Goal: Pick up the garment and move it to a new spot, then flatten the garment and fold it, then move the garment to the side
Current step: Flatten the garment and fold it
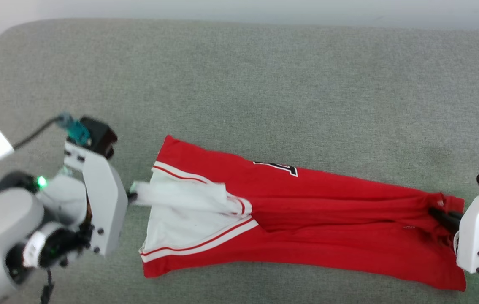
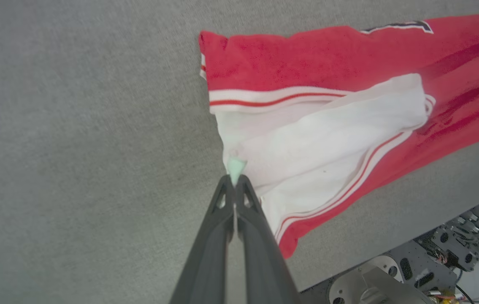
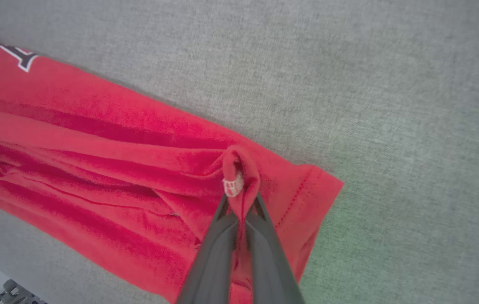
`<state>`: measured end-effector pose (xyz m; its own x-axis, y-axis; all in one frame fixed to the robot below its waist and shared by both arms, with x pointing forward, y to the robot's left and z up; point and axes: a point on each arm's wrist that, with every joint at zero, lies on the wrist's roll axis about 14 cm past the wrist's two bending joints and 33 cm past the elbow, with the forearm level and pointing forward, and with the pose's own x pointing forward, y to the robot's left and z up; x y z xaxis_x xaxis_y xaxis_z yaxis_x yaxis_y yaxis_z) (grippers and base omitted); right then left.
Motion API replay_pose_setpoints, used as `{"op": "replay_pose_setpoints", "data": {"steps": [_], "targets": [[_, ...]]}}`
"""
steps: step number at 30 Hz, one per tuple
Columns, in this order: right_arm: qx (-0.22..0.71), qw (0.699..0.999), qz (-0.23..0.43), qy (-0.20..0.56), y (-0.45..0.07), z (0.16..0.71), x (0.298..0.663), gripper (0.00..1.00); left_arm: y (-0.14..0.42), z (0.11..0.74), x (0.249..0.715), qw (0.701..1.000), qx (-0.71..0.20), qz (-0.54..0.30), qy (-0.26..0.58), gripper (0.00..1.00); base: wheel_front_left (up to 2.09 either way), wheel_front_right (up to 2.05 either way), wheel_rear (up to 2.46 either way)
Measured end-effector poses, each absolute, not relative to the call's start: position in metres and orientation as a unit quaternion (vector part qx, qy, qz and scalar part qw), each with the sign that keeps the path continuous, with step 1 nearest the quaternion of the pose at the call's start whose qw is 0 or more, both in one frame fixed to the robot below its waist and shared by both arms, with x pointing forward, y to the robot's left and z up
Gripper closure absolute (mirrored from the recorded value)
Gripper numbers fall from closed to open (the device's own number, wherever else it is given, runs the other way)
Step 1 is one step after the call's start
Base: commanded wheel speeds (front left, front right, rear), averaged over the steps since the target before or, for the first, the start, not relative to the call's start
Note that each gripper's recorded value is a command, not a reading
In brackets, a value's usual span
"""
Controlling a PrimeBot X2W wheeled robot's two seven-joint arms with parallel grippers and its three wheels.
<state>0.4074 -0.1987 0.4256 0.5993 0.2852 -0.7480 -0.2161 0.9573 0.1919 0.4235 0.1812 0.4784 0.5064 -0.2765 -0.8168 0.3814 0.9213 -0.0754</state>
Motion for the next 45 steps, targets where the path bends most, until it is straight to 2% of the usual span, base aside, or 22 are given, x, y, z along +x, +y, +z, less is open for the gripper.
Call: {"op": "replay_pose_setpoints", "data": {"steps": [9, 10, 11, 12, 13, 14, 17, 18, 28, 39, 45], "targets": [[0.043, 0.880, 0.146, 0.451, -0.187, 0.413, 0.395, 1.00, 0.174, 0.445, 0.399, 0.848, 0.017, -0.194, 0.494, 1.00, 0.00, 0.00, 0.00], [0.040, 0.878, 0.149, 0.454, -0.185, 0.412, 0.393, 0.95, 0.172, 0.444, 0.400, 0.847, 0.010, -0.196, 0.493, 1.00, 0.00, 0.00, 0.00], [0.037, 0.877, 0.152, 0.454, -0.183, 0.413, 0.393, 0.64, 0.171, 0.443, 0.400, 0.847, 0.007, -0.197, 0.494, 0.93, 0.00, 0.00, 0.00], [0.035, 0.877, 0.154, 0.454, -0.182, 0.414, 0.394, 0.11, 0.171, 0.442, 0.401, 0.847, 0.007, -0.197, 0.493, 0.85, 0.00, 0.00, 0.00], [0.031, 0.877, 0.157, 0.452, -0.181, 0.416, 0.395, 0.00, 0.172, 0.442, 0.402, 0.848, 0.007, -0.195, 0.493, 0.76, 0.00, 0.00, 0.00], [0.030, 0.878, 0.160, 0.451, -0.180, 0.419, 0.396, 0.00, 0.172, 0.443, 0.403, 0.851, 0.007, -0.195, 0.488, 0.54, 0.00, 0.00, 0.00], [0.028, 0.882, 0.163, 0.442, -0.179, 0.428, 0.399, 0.00, 0.172, 0.451, 0.408, 0.859, 0.010, -0.194, 0.473, 0.04, 0.00, 0.00, 0.00], [0.028, 0.883, 0.163, 0.439, -0.180, 0.431, 0.399, 0.00, 0.172, 0.454, 0.408, 0.862, 0.012, -0.195, 0.467, 0.00, 0.00, 0.00, 0.00], [0.056, 0.911, 0.123, 0.390, -0.203, 0.463, 0.400, 0.00, 0.170, 0.495, 0.411, 0.908, 0.003, -0.191, 0.373, 0.00, 0.00, 0.00, 0.00], [0.103, 0.894, 0.063, 0.431, -0.229, 0.433, 0.378, 0.00, 0.188, 0.527, 0.414, 0.970, -0.041, -0.148, 0.186, 0.00, 0.00, 0.00, 0.00], [0.101, 0.886, 0.048, 0.449, -0.236, 0.423, 0.376, 0.00, 0.210, 0.535, 0.404, 0.987, -0.055, -0.103, 0.106, 0.00, 0.00, 0.00, 0.00]]}}
